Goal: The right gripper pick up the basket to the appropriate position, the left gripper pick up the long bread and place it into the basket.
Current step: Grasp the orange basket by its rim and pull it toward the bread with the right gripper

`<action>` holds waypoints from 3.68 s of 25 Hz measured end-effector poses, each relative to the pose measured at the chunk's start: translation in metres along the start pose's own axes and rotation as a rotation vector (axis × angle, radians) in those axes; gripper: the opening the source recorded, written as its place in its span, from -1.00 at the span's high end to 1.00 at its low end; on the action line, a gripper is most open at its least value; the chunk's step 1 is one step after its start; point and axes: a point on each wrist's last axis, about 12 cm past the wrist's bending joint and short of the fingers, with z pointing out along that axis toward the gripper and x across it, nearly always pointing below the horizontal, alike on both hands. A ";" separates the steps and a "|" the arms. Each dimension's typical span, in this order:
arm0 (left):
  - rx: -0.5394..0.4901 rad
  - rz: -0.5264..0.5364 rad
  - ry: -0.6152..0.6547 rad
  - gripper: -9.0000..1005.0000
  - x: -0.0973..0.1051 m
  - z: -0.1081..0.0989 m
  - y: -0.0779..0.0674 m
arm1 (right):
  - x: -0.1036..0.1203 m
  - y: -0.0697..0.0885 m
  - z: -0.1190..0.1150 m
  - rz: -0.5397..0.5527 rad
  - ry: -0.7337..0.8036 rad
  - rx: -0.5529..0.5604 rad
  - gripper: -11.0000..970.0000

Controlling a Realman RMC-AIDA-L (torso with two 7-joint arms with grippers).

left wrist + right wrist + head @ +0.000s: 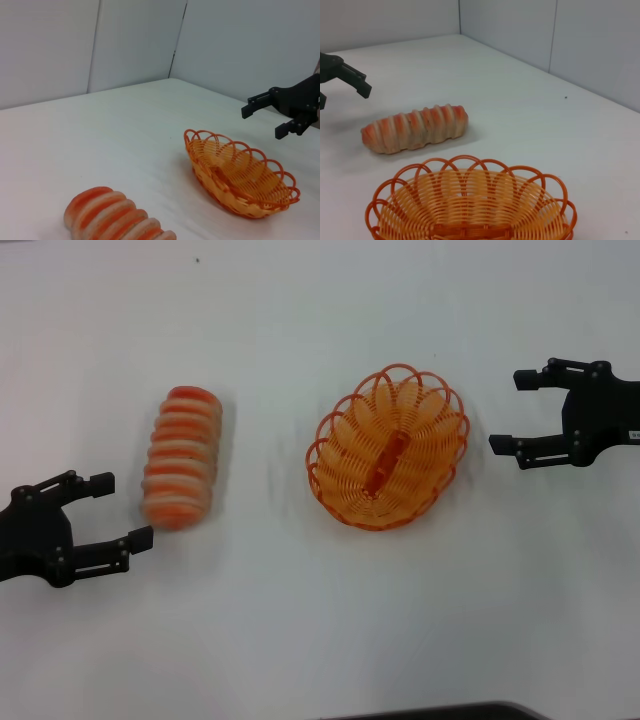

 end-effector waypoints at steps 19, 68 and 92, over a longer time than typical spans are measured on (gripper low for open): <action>0.003 -0.001 -0.007 -0.82 -0.001 0.001 0.000 | -0.013 -0.007 -0.001 0.188 -0.034 -0.001 -0.94; 0.007 0.003 -0.013 -0.82 -0.004 0.006 0.000 | -0.135 -0.021 0.135 0.171 0.652 0.063 -0.64; 0.008 0.009 -0.026 -0.82 -0.008 0.007 0.001 | -0.130 -0.022 0.134 0.209 0.649 0.073 0.63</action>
